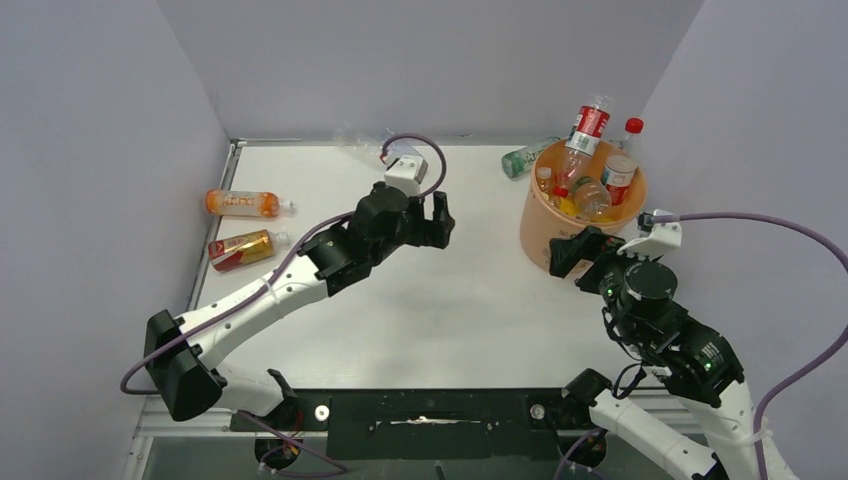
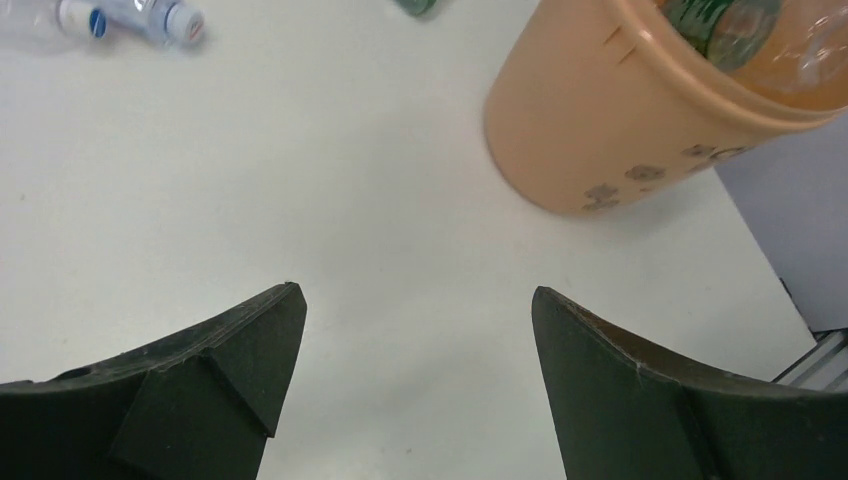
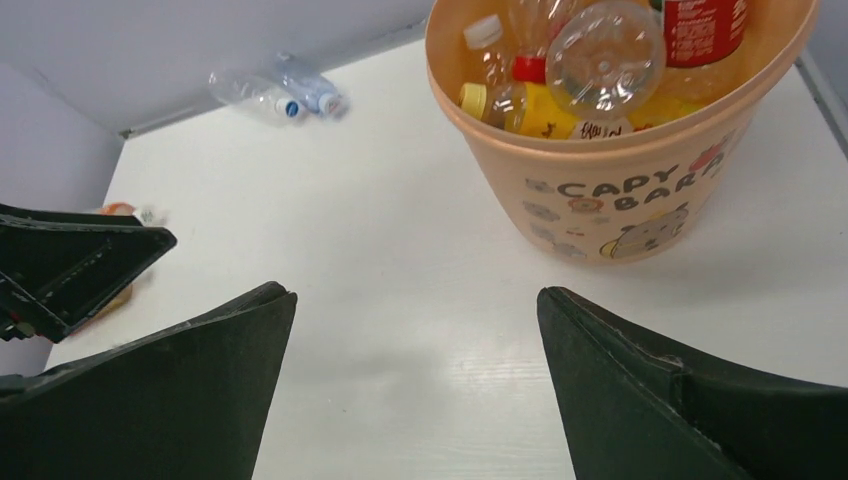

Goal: Put the plastic bottles in the bin
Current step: Pick up the plastic bottle at the center of the board.

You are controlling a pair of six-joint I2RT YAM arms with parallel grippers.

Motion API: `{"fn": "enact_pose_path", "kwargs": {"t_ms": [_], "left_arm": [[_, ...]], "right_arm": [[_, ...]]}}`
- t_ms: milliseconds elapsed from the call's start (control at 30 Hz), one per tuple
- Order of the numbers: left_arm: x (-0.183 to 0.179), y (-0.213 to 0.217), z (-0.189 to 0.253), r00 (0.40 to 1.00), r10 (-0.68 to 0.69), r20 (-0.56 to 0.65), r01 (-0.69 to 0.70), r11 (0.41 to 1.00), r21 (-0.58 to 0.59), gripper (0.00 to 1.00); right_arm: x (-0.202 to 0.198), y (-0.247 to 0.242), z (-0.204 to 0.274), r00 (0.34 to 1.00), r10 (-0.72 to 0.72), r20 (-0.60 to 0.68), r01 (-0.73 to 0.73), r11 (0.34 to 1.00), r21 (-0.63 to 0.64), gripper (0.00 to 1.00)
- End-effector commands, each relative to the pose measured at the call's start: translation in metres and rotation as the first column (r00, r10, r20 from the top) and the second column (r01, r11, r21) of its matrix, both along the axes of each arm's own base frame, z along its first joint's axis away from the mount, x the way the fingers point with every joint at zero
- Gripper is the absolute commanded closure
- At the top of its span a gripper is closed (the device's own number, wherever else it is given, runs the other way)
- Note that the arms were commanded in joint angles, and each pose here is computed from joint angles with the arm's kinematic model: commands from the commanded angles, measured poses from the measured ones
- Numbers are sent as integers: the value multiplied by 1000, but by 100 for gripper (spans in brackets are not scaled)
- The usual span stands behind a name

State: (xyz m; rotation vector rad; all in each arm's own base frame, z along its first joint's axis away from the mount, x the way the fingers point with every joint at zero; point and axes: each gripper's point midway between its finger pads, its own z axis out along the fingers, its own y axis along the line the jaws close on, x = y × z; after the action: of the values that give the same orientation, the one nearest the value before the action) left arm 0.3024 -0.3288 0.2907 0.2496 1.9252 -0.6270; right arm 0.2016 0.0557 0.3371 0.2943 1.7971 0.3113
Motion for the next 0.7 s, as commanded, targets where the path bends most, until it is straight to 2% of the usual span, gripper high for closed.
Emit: {"fn": "enact_pose_path", "kwargs": {"t_ms": [0, 100, 167, 400, 567, 667], "left_arm": [[-16, 36, 5, 998, 45, -46, -47, 998, -48, 16], [-20, 58, 4, 994, 90, -57, -94, 994, -60, 16], [-20, 74, 2, 988, 138, -70, -143, 988, -59, 15], [-3, 123, 3, 946, 299, -123, -308, 950, -53, 15], [21, 168, -6, 874, 460, -158, -469, 882, -31, 15], [37, 207, -22, 798, 568, -202, -584, 811, -27, 15]], "right_arm": [[-2, 20, -7, 996, 91, 4, -91, 994, 53, 2], [-4, 26, -14, 993, 119, -12, -118, 991, 70, 0], [-4, 30, -15, 991, 136, -18, -134, 988, 83, 2], [0, 60, -3, 966, 256, -16, -253, 961, 113, 2], [15, 93, 0, 931, 364, -41, -359, 929, 94, 2], [23, 108, -3, 911, 410, -45, -406, 911, 75, 2]]}}
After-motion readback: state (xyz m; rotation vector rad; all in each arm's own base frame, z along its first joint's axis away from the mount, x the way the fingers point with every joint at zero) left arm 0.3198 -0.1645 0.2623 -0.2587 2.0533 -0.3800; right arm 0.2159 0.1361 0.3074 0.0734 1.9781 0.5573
